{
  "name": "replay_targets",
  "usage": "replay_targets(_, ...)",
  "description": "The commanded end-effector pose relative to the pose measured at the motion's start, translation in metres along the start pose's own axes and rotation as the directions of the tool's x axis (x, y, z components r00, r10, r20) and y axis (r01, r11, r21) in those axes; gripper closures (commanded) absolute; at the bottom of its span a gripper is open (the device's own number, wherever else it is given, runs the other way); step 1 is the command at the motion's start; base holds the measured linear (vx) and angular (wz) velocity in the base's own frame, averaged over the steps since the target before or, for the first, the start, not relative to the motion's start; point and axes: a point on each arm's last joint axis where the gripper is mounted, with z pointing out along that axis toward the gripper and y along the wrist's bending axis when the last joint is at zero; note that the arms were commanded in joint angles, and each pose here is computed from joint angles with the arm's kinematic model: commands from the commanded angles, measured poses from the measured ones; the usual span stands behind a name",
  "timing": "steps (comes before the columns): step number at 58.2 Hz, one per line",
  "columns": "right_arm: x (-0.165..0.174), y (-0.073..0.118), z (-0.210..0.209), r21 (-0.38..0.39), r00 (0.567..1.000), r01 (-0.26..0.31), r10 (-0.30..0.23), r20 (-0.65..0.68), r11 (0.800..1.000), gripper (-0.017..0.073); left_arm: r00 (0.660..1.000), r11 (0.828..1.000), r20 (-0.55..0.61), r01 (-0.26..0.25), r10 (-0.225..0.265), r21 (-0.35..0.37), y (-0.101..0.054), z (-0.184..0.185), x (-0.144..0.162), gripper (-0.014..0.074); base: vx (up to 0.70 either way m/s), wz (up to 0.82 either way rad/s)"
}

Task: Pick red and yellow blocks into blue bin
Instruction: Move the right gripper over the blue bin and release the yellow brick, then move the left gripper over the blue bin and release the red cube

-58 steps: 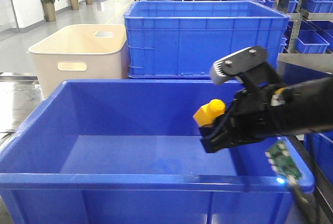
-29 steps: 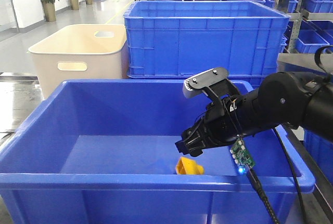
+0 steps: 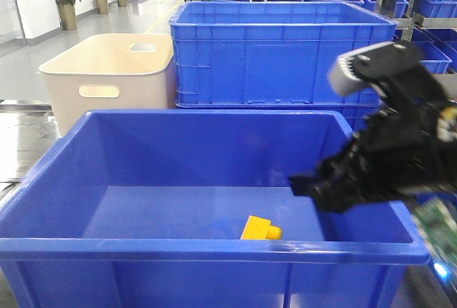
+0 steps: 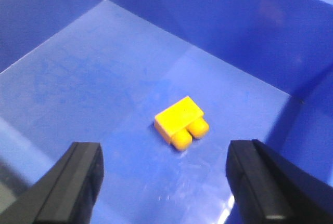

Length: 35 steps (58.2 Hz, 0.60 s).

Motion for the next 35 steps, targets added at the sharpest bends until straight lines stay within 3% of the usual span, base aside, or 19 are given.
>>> replay_targets(1,0.006,0.005,-0.033,0.033,0.987,-0.009,0.004,0.162,0.999,0.0029,0.995,1.000,0.098,0.009,-0.009,-0.001,0.000,-0.002,-0.014,0.0356,0.00,0.00)
replay_targets(23,0.119,0.026,-0.070,0.039,0.987,-0.023,0.017,0.160,0.999,0.0029,0.995,1.000,0.098,0.009,-0.009,-0.001,0.000,-0.002,-0.014,0.0356,0.00,0.00)
replay_targets(35,0.158,0.032,-0.071,0.036,0.989,-0.030,0.025,0.146,0.999,0.0029,0.993,1.000,0.119,0.009,-0.009,-0.002,0.001,-0.002,-0.016,0.0356,0.00,0.00)
